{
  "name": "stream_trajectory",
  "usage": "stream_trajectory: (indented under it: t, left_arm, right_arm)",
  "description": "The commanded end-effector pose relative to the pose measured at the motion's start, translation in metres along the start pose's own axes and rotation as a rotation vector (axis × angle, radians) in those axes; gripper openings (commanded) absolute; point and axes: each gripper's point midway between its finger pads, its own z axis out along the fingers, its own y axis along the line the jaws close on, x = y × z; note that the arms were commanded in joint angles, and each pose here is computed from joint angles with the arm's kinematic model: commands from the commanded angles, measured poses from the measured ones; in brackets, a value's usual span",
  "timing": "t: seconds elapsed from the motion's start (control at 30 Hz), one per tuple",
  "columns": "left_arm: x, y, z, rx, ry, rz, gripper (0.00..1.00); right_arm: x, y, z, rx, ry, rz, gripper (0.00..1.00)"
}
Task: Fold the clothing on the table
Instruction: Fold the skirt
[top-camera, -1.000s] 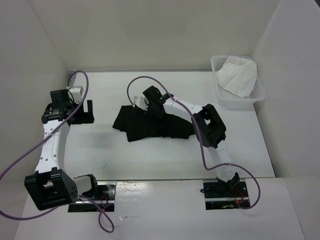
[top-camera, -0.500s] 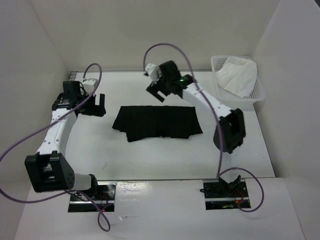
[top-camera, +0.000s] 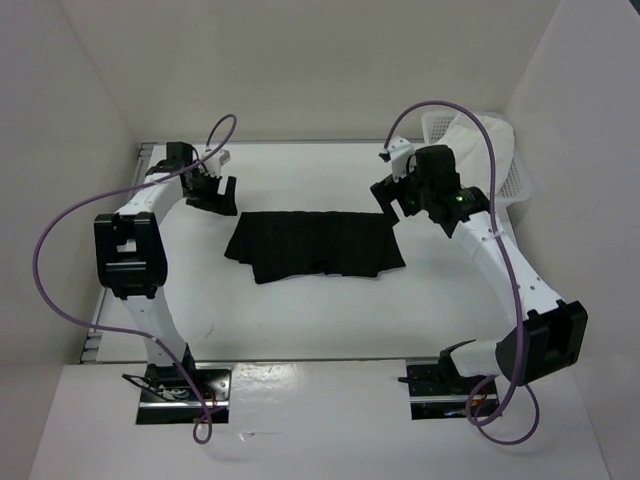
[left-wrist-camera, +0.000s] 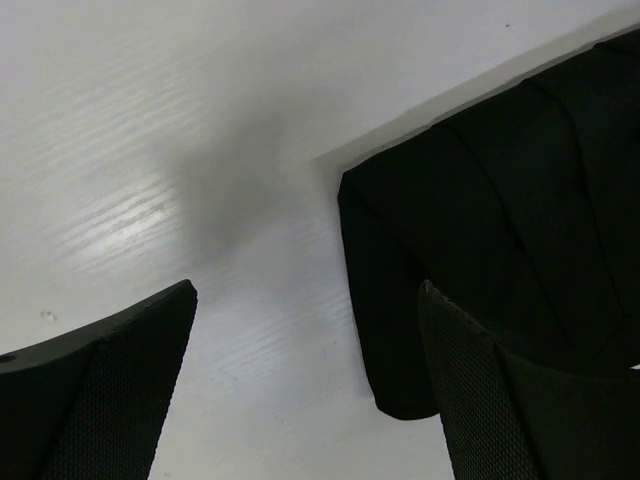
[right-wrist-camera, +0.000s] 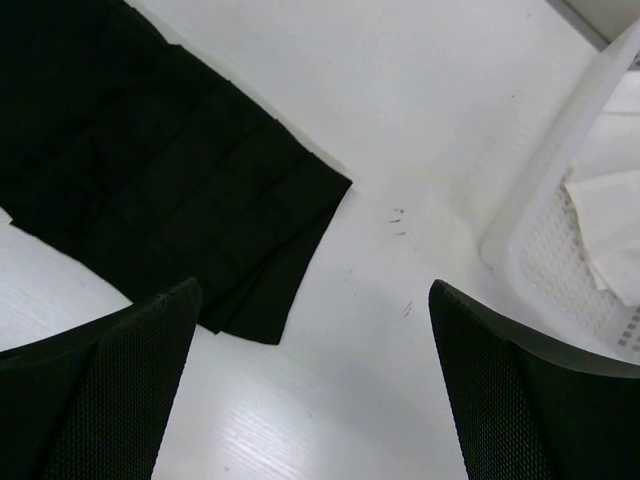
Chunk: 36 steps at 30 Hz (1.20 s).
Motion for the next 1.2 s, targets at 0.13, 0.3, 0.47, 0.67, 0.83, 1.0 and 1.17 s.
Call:
stream_trajectory:
  t: [0.13, 0.3, 0.47, 0.67, 0.83, 1.0, 1.17]
  left_arm:
    - [-0.022, -0.029, 0.019, 0.133, -0.024, 0.161, 0.86]
    - [-0.009, -0.042, 0.034, 0.169, 0.024, 0.203, 0.8]
    - [0.005, -0.037, 0.042, 0.145, 0.074, 0.229, 0.8]
    - [0.004, -0.021, 0.045, 0.065, 0.095, 0.238, 0.79]
    - [0.008, -0.021, 0.058, 0.107, 0.134, 0.226, 0.76]
    - [0.007, -0.036, 0.065, 0.169, 0.134, 0.265, 0.76]
    - [0.017, -0.038, 0.072, 0.207, 0.165, 0.275, 0.65]
  right_arm:
    - [0.001, 0.011, -0.021, -0.027, -0.051, 0.057, 0.99]
    - [0.006, 0.014, -0.024, -0.026, -0.057, 0.076, 0.99]
    - [0.003, 0.017, -0.032, -0.042, -0.082, 0.074, 0.99]
    - [0.0, 0.019, -0.041, -0.057, -0.115, 0.066, 0.99]
    - [0.001, 0.02, -0.043, -0.056, -0.117, 0.066, 0.99]
    - [0.006, 0.02, -0.046, -0.047, -0.114, 0.066, 0.99]
    - [0.005, 0.017, -0.045, -0.034, -0.119, 0.066, 0.99]
